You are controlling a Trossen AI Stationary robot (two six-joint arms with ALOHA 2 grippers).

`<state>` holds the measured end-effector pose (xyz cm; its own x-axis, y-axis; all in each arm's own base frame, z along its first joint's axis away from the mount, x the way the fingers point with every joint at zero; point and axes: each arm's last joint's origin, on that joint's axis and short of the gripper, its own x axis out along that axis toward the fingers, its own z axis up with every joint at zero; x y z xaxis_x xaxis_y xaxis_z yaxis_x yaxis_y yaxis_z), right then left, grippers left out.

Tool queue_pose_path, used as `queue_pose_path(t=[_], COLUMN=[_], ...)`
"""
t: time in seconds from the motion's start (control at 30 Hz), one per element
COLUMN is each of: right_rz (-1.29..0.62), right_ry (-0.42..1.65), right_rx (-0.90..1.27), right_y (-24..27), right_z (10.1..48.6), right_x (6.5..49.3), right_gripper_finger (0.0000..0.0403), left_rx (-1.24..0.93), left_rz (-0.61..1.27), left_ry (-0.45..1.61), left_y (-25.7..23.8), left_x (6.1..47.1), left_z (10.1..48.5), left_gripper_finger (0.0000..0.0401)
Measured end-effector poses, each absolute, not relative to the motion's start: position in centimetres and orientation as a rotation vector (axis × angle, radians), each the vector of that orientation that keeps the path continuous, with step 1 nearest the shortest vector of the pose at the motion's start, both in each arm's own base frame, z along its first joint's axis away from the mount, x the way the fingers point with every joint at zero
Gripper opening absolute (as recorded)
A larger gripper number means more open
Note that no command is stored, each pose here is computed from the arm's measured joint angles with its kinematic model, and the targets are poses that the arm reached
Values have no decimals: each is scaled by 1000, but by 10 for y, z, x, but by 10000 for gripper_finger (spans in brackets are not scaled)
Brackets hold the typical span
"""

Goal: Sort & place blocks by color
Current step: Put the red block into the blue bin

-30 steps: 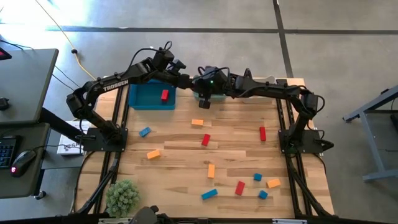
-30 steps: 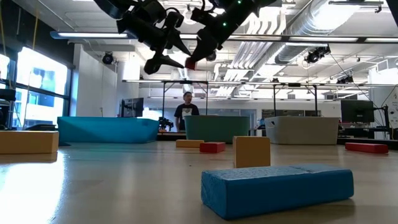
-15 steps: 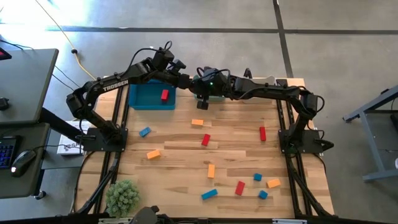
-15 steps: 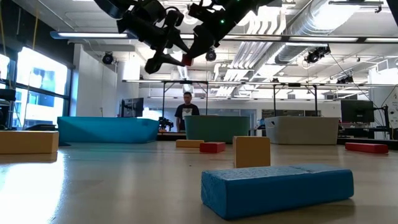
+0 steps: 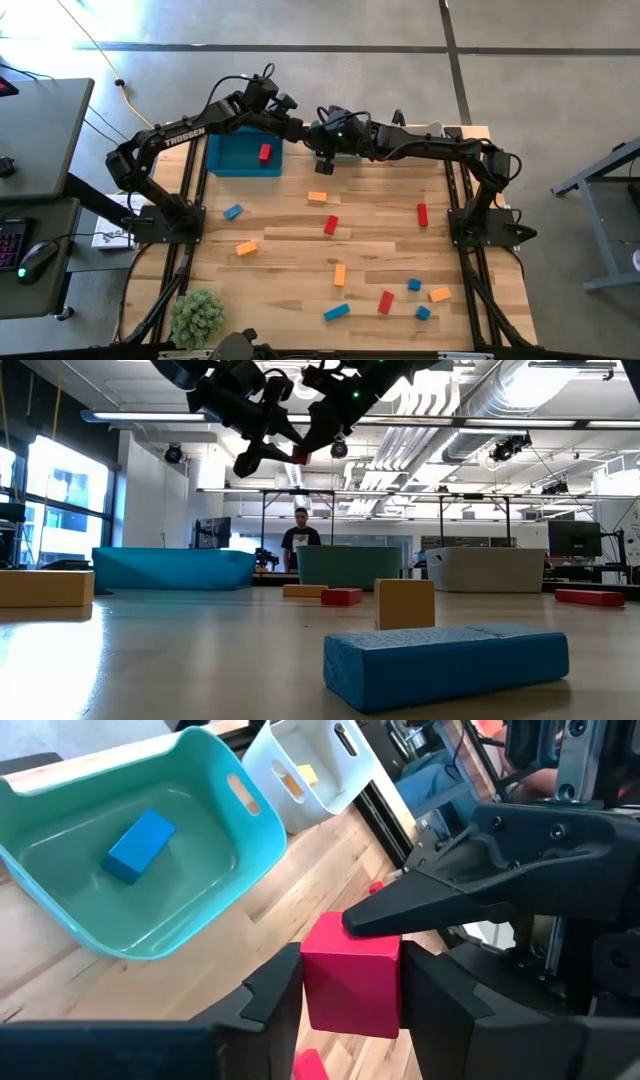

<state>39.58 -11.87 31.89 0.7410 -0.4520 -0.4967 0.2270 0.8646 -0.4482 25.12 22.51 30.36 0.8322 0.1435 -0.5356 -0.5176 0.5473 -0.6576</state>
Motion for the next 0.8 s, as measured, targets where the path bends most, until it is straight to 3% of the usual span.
queue_pose_path(t=[0.27, 0.8], right_rz=[-383, -459], right_ry=[638, 652], right_rx=[-376, -328], right_y=[-119, -120], right_z=[319, 319], right_x=[396, 393], right_gripper_finger=[122, 220], left_rx=[-878, -779], left_rz=[399, 458], left_ry=[460, 517], left_y=[225, 226], left_x=[251, 249], left_z=[303, 297], left_gripper_finger=[121, 101])
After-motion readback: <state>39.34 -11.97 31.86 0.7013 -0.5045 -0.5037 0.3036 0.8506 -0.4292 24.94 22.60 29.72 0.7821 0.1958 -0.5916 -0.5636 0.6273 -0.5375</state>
